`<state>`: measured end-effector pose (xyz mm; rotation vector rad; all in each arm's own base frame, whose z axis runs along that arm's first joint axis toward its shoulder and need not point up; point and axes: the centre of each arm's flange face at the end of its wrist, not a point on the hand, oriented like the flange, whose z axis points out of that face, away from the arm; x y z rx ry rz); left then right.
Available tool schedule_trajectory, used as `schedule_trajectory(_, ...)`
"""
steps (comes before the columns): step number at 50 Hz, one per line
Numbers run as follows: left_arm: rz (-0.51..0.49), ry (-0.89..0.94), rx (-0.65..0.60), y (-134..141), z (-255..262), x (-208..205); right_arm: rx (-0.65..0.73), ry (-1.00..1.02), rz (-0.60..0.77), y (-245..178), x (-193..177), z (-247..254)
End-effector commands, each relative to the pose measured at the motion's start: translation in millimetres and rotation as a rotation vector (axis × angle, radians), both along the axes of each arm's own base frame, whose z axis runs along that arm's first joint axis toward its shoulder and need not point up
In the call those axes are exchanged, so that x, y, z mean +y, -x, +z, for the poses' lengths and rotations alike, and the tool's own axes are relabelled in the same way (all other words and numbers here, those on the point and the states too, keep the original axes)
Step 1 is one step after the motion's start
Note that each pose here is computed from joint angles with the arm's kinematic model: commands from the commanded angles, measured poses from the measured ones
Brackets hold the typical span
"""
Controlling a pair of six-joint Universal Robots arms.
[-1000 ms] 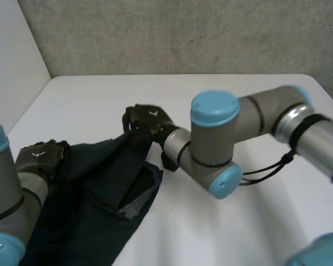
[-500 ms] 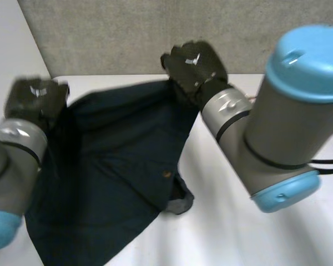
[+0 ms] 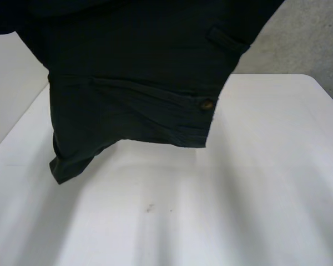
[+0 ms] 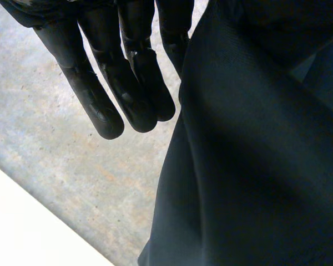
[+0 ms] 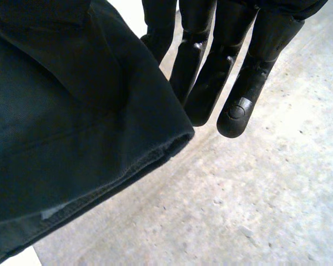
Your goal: Fold the shorts.
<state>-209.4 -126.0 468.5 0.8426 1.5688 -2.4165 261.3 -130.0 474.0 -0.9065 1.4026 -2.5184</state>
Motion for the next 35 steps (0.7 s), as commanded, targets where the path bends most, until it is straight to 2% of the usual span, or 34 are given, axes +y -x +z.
schedule_trajectory(1, -0.011, -0.05, -0.03, 6, -16, -7, 0.039, -0.048, -0.027, 4, -7, -10)
schedule_trajectory(5, -0.017, -0.138, -0.074, 18, -41, -28, 0.083, -0.105, -0.021, -5, -19, -29)
schedule_trajectory(10, -0.023, -0.238, -0.126, 41, -78, -65, 0.157, -0.205, -0.03, -26, -54, -67)
schedule_trajectory(15, -0.025, -0.284, -0.159, 71, -122, -116, 0.232, -0.306, -0.083, -42, -110, -118)
schedule_trajectory(20, -0.025, -0.26, -0.149, 99, -154, -165, 0.239, -0.322, -0.108, -62, -156, -156)
schedule_trajectory(24, -0.023, -0.219, -0.128, 120, -181, -205, 0.2, -0.264, -0.141, -80, -196, -182)
schedule_trajectory(26, -0.018, -0.192, -0.114, 127, -191, -222, 0.142, -0.176, -0.211, -84, -227, -191)
schedule_trajectory(30, -0.018, -0.093, -0.066, 149, -223, -260, 0.077, -0.036, -0.29, -85, -265, -210)
schedule_trajectory(33, -0.009, -0.052, -0.058, 152, -237, -271, 0.102, 0.027, -0.323, -88, -276, -228)
schedule_trajectory(35, -0.005, -0.001, -0.044, 156, -243, -277, 0.168, 0.042, -0.341, -90, -278, -241)
